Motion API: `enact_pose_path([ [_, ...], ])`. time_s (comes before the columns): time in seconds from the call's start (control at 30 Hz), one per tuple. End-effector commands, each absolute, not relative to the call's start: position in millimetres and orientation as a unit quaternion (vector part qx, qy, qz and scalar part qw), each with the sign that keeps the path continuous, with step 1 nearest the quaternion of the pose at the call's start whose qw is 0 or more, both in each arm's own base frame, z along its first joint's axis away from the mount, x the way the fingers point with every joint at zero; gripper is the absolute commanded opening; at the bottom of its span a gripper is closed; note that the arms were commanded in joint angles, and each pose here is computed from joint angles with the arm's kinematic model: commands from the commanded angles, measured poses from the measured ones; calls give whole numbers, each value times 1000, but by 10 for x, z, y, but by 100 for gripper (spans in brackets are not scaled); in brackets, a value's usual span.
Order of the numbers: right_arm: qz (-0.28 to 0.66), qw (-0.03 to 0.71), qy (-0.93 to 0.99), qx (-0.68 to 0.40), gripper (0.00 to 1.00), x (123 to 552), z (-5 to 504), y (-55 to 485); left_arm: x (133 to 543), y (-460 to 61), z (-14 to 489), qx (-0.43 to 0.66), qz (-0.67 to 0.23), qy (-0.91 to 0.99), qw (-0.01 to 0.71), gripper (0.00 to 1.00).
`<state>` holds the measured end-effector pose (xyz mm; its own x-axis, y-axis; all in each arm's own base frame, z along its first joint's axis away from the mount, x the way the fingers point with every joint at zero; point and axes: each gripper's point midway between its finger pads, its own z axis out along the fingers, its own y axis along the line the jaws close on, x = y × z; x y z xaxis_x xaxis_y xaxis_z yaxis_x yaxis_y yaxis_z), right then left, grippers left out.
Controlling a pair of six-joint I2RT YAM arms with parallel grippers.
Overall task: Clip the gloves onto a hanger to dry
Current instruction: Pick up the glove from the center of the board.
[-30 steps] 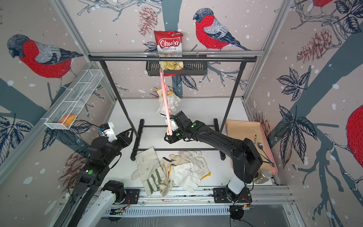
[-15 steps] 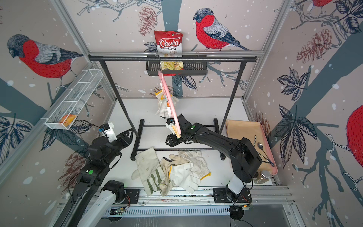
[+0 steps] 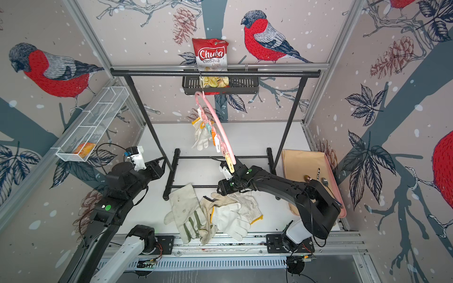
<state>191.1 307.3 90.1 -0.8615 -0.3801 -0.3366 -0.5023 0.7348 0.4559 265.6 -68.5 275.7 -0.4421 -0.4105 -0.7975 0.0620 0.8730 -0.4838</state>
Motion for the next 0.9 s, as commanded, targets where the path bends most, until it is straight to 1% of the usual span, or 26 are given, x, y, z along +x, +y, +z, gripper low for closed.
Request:
enact_pose_path([
  [0.0, 277, 111, 942, -156, 58, 1933, 896, 2936, 2524, -681, 2464, -101, -203, 865, 447, 47],
  [0.17, 288, 108, 947, -94, 58, 1826, 914, 2757, 2348, -583, 2096, -150, -169, 907, 354, 43],
  [0.33, 293, 142, 942, -83, 59, 1905, 1051, 2705, 2053, -617, 1532, -215, -164, 937, 222, 38],
  [0.43, 294, 150, 941, -79, 59, 1975, 1063, 2689, 1894, -631, 1180, -242, -157, 944, 163, 37],
  [0.53, 295, 150, 940, -80, 59, 2019, 1063, 2695, 1802, -599, 950, -258, -138, 948, 128, 37],
  [0.7, 286, 152, 944, -65, 60, 2075, 1058, 2610, 1722, -508, 733, -270, -97, 954, 92, 37],
  [0.87, 285, 164, 944, -29, 60, 2135, 1114, 2413, 1685, -526, 557, -282, -94, 952, 67, 38],
])
